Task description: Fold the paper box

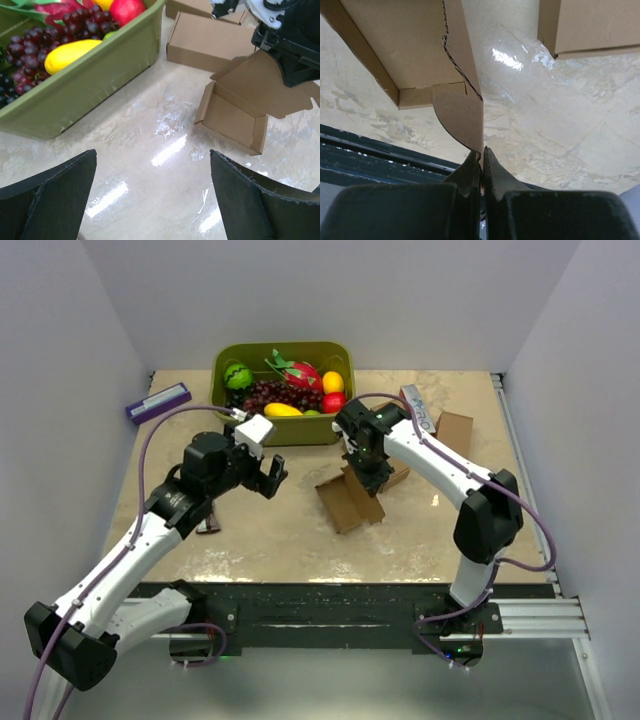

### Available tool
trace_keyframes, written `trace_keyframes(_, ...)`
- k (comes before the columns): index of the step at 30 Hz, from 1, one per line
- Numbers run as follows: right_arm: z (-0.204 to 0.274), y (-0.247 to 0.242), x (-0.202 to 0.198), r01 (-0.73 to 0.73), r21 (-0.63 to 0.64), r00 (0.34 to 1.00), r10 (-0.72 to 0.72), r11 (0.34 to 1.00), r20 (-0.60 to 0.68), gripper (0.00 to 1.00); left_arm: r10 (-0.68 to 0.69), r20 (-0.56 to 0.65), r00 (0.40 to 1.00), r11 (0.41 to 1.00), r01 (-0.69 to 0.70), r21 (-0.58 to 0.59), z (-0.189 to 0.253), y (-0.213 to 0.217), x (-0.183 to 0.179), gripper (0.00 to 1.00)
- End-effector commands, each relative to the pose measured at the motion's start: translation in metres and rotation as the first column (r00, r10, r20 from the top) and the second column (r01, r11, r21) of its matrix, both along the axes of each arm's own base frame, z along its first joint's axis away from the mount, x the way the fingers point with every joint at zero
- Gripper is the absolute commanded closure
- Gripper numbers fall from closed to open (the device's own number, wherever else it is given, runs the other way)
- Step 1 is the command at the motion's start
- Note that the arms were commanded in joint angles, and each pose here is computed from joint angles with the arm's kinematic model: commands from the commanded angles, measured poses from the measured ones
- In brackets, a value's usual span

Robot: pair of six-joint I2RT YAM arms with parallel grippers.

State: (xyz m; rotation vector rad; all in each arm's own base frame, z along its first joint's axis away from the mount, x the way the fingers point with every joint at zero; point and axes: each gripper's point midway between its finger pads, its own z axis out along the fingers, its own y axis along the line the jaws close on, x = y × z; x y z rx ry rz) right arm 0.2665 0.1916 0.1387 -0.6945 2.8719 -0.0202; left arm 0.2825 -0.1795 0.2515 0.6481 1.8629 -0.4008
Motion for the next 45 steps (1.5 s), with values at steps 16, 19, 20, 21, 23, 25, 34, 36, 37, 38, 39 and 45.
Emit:
trace_keyframes(16, 0.106, 0.065, 0.066, -0.069, 0.339, 0.935, -0.058, 0.938, 0.349, 0.14, 0.323, -0.219, 0.921, 0.929, -0.353, -0.114, -0.069, 0.063, 0.029, 0.00)
trace_keyframes(19, 0.152, 0.074, 0.068, -0.104, 0.474, 0.880, -0.140, 0.875, 0.453, 0.12, 0.488, -0.287, 0.825, 0.856, -0.516, -0.030, -0.104, 0.104, 0.034, 0.00)
trace_keyframes(20, 0.163, 0.074, 0.067, -0.105, 0.510, 0.868, -0.172, 0.854, 0.465, 0.10, 0.555, -0.303, 0.774, 0.813, -0.582, 0.002, -0.112, 0.123, 0.036, 0.00)
trace_keyframes(21, 0.169, 0.080, 0.066, -0.133, 0.548, 0.860, -0.178, 0.826, 0.478, 0.10, 0.614, -0.310, 0.726, 0.772, -0.635, 0.042, -0.122, 0.138, 0.036, 0.00)
trace_keyframes(23, 0.194, 0.079, 0.056, -0.176, 0.600, 0.834, -0.206, 0.781, 0.513, 0.08, 0.697, -0.339, 0.633, 0.695, -0.712, 0.100, -0.141, 0.161, 0.032, 0.02)
trace_keyframes(25, 0.202, 0.082, 0.052, -0.213, 0.625, 0.824, -0.206, 0.751, 0.528, 0.08, 0.762, -0.322, 0.562, 0.631, -0.757, 0.171, -0.154, 0.179, 0.028, 0.08)
trace_keyframes(34, 0.228, 0.068, 0.029, -0.302, 0.641, 0.781, -0.203, 0.706, 0.591, 0.07, 0.826, -0.385, 0.413, 0.538, -0.782, 0.315, -0.187, 0.204, 0.021, 0.41)
trace_keyframes(36, 0.230, 0.062, 0.027, -0.301, 0.638, 0.773, -0.211, 0.708, 0.598, 0.07, 0.809, -0.428, 0.403, 0.555, -0.764, 0.329, -0.201, 0.198, 0.017, 0.47)
trace_keyframes(37, 0.231, 0.061, 0.026, -0.301, 0.640, 0.771, -0.215, 0.707, 0.600, 0.07, 0.801, -0.445, 0.401, 0.562, -0.758, 0.330, -0.206, 0.196, 0.016, 0.48)
trace_keyframes(38, 0.231, 0.059, 0.026, -0.300, 0.640, 0.769, -0.218, 0.708, 0.601, 0.07, 0.792, -0.463, 0.397, 0.571, -0.749, 0.336, -0.212, 0.193, 0.013, 0.50)
trace_keyframes(39, 0.236, 0.056, 0.022, -0.307, 0.643, 0.761, -0.226, 0.701, 0.609, 0.07, 0.777, -0.492, 0.392, 0.587, -0.734, 0.343, -0.219, 0.189, 0.010, 0.55)
trace_keyframes(45, 0.246, 0.045, 0.018, -0.301, 0.653, 0.736, -0.267, 0.695, 0.623, 0.06, 0.752, -0.518, 0.408, 0.617, -0.713, 0.333, -0.224, 0.182, 0.010, 0.83)
